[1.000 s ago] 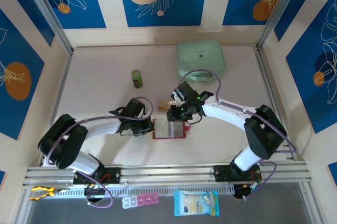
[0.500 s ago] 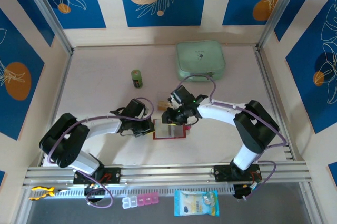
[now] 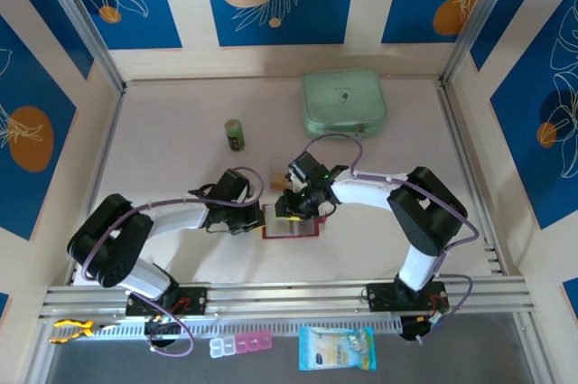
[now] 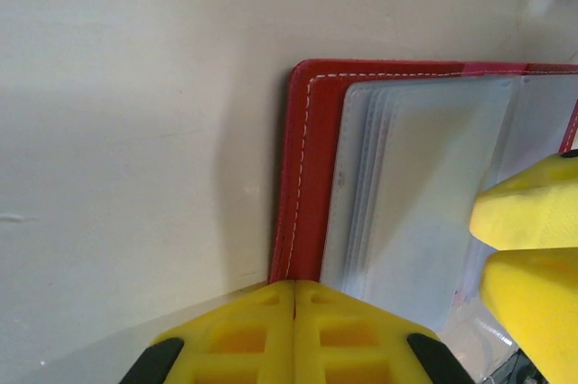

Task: Take the credit cards out of the card holder

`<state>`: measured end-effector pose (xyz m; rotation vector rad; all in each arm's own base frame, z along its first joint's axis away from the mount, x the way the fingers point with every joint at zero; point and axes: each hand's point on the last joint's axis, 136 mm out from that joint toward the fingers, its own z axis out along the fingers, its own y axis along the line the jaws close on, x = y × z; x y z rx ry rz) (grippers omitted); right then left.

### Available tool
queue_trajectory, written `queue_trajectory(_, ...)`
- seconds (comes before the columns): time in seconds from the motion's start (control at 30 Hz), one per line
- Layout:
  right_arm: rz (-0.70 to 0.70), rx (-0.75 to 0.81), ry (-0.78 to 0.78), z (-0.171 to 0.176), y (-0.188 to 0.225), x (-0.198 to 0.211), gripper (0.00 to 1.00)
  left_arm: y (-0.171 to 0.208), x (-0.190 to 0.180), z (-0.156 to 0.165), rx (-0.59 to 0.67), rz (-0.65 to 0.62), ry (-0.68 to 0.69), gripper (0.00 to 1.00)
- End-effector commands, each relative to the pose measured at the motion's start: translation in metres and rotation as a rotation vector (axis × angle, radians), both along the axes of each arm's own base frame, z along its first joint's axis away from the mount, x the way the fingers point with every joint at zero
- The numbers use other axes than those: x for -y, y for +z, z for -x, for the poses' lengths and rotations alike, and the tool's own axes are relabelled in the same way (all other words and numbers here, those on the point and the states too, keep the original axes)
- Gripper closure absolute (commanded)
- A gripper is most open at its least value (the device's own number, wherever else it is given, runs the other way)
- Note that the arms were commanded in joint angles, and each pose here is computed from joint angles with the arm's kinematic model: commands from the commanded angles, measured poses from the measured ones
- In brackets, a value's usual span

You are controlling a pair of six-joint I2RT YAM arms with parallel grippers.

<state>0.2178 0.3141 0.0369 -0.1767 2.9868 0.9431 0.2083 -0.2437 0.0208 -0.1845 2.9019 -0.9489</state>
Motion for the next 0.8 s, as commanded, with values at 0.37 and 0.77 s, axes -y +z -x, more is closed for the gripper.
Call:
queue_trajectory(0.37, 0.101, -0.007, -0.01, 0.009, -0.005, 0.018, 0.63, -0.004, -0.002, 0.001, 0.003, -0.028, -0.011, 0.94)
queue_trajectory(0.77, 0.108, -0.008, -0.018, 0.011, -0.01, 0.026, 0.63, 0.001, 0.0, -0.001, 0.015, -0.018, -0.01, 0.94)
